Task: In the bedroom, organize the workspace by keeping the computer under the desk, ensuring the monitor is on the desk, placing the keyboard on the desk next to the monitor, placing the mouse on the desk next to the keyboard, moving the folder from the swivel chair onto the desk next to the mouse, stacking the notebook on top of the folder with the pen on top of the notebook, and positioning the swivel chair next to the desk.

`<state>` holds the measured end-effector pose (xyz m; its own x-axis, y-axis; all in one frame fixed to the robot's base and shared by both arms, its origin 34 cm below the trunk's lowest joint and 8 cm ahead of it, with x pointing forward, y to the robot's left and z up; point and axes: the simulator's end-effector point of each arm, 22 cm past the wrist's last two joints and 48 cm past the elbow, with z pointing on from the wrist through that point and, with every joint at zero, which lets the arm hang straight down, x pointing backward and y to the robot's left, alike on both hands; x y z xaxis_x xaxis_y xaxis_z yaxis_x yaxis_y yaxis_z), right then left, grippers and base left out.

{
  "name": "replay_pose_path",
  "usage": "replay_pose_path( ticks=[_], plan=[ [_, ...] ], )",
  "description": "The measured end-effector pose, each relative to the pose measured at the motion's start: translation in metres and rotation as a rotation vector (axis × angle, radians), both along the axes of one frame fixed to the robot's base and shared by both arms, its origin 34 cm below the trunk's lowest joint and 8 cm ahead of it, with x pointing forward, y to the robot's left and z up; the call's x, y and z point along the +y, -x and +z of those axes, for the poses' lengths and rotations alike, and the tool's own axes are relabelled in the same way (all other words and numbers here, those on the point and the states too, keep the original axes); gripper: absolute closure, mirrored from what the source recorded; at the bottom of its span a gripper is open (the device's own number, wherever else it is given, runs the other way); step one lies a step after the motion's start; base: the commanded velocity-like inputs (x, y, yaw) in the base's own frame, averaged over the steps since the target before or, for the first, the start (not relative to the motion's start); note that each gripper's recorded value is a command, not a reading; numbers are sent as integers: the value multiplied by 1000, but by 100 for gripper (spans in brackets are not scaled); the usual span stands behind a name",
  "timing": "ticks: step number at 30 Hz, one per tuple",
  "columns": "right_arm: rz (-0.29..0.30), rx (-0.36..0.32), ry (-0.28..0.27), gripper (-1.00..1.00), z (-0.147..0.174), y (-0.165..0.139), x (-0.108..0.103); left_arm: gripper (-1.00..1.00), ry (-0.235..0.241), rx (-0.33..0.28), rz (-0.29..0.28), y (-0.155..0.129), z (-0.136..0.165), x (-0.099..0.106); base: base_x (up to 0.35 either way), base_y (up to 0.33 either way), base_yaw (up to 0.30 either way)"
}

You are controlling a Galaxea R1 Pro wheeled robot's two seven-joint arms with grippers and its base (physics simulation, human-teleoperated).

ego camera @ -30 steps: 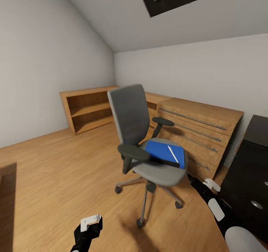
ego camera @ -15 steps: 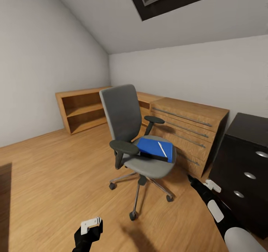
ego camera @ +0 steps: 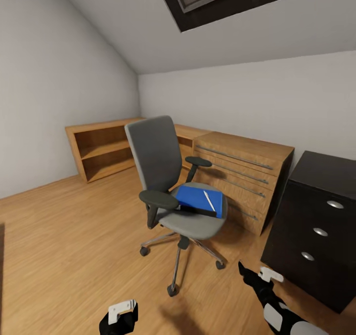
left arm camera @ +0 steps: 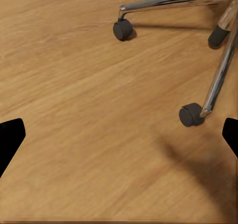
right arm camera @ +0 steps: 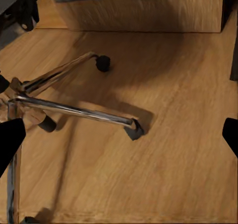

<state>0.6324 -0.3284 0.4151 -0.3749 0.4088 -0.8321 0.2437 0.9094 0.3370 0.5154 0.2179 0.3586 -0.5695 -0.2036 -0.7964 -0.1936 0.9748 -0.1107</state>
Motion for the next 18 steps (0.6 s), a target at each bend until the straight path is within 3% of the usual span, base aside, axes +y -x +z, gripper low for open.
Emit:
replay_pose_path(
  ticks=[6, 10, 15, 18],
  plan=[
    [87, 33, 39, -100, -5, 15, 29, -100, -4, 10, 5, 2, 8, 2, 0, 0, -4],
    [107, 50, 44, -100, -4, 22, 39, -100, -10, 23, 18, 17, 4, 8, 0, 0, 0],
    [135, 91, 29, -100, -11, 39, 61, -100, -1, 86, 16, 44, -5, 1, 0, 0, 0],
    [142, 106, 21, -100, -11, 48, 64, -100, -9, 112, 11, 56, -7, 6, 0, 0, 0]
  ],
)
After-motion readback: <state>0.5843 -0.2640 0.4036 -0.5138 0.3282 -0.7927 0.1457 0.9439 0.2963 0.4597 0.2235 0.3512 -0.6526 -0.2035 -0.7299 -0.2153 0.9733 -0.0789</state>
